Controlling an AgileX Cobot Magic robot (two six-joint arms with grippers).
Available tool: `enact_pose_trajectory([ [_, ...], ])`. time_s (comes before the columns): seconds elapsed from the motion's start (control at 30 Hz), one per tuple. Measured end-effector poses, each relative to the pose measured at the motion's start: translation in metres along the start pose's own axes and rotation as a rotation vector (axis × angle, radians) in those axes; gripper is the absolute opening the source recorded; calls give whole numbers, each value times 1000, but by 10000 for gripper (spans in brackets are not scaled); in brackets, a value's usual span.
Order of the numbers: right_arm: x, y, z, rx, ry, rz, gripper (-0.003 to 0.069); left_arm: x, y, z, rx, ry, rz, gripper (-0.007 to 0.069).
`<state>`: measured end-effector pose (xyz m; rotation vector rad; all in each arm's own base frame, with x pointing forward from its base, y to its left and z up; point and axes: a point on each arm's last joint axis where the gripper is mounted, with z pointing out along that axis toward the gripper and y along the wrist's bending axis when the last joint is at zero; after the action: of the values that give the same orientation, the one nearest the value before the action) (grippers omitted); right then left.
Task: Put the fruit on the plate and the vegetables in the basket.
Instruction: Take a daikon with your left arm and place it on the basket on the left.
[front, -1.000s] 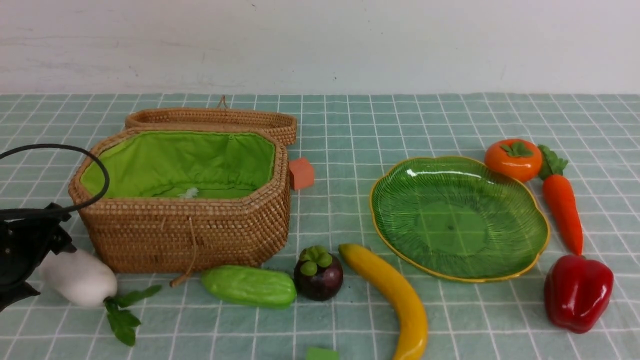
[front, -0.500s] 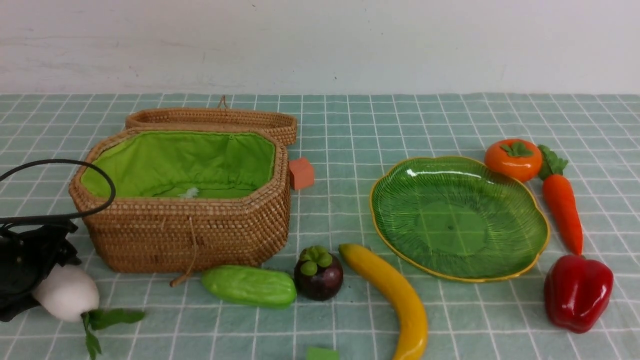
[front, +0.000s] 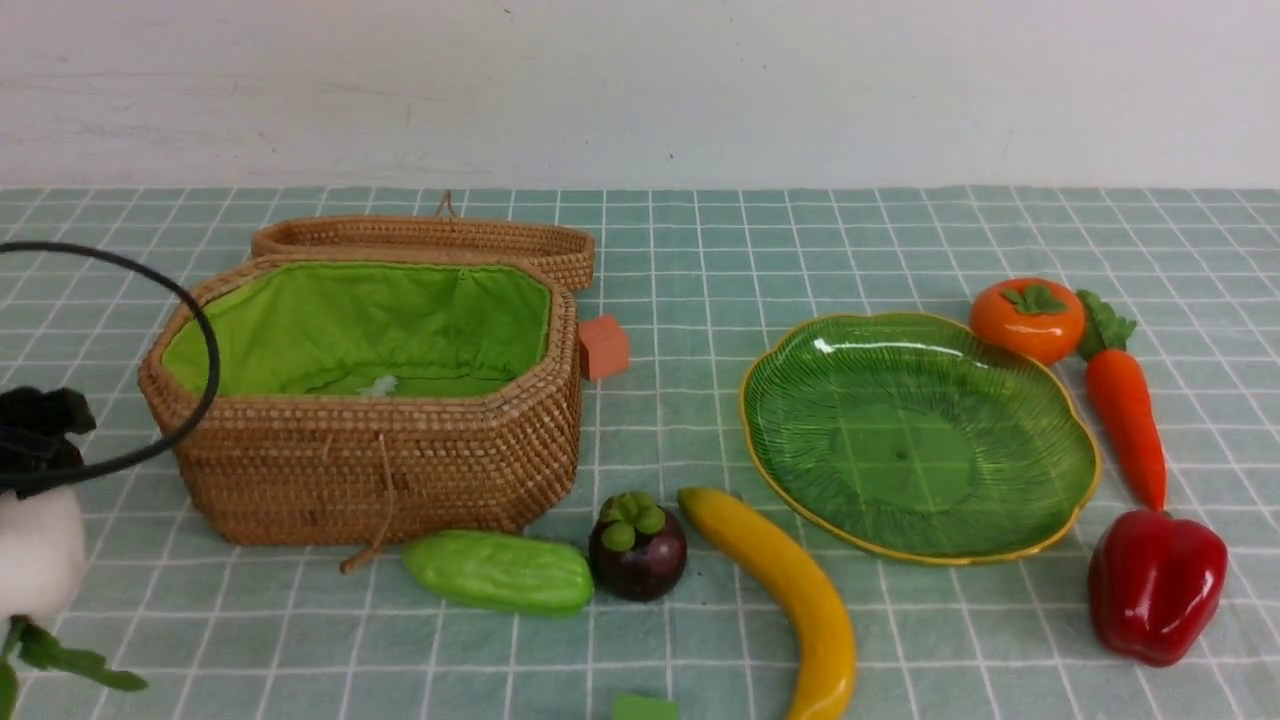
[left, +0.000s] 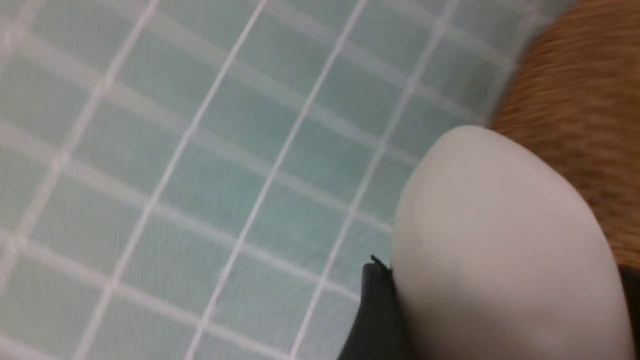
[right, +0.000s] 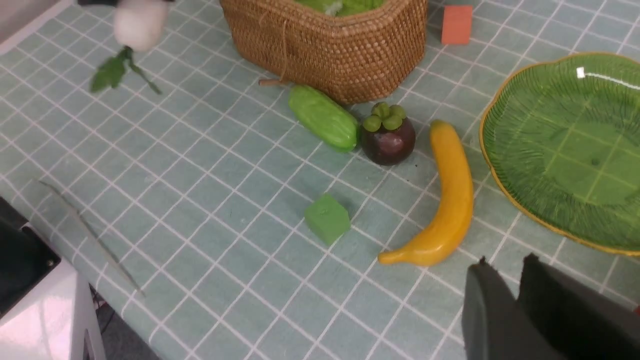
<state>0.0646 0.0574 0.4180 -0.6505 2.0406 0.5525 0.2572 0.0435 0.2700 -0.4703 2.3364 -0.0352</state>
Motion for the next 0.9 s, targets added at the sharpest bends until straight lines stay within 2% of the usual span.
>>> enact_pose_trajectory([
  [0.03, 0, 0, 0, 2, -5, 0, 105, -3, -3, -5, 11, -11, 41, 513],
  [0.07, -2, -1, 0, 8, -26, 0, 105, -18, -27, -25, 73, -66, 249, 513],
  [0.1, -4, -1, 0, 12, -39, -2, 105, -22, -36, -30, 95, -82, 328, 513],
  [0.13, -4, -1, 0, 15, -47, -2, 105, -28, -54, -40, 137, -107, 497, 513],
  [0.2, -5, -2, 0, 17, -51, -3, 106, -35, -76, -48, 179, -146, 709, 513],
  [0.23, -5, -2, 0, 17, -51, -12, 108, -42, -101, -53, 214, -195, 947, 513],
  [0.27, -5, -2, 0, 17, -51, -14, 108, -43, -107, -53, 218, -203, 974, 513],
  [0.3, -5, -2, 0, 17, -51, -18, 108, -50, -127, -49, 235, -245, 1182, 513],
  [0.33, -5, -2, 0, 17, -51, -19, 110, -51, -130, -48, 236, -248, 1206, 513],
  [0.37, -5, -2, 0, 17, -51, -21, 111, -53, -146, -42, 239, -270, 1355, 513],
  [0.4, -5, -1, 0, 17, -50, -21, 111, -54, -156, -34, 237, -276, 1444, 513],
  [0.53, -4, -1, 0, 17, -49, -21, 113, -52, -183, 8, 224, -241, 1645, 513],
  [0.73, -5, -2, 0, 19, -55, -21, 118, -41, -194, 55, 221, -201, 1709, 513],
  [0.9, -8, -3, 0, 29, -85, -21, 120, -37, -194, 64, 218, -177, 1729, 513],
])
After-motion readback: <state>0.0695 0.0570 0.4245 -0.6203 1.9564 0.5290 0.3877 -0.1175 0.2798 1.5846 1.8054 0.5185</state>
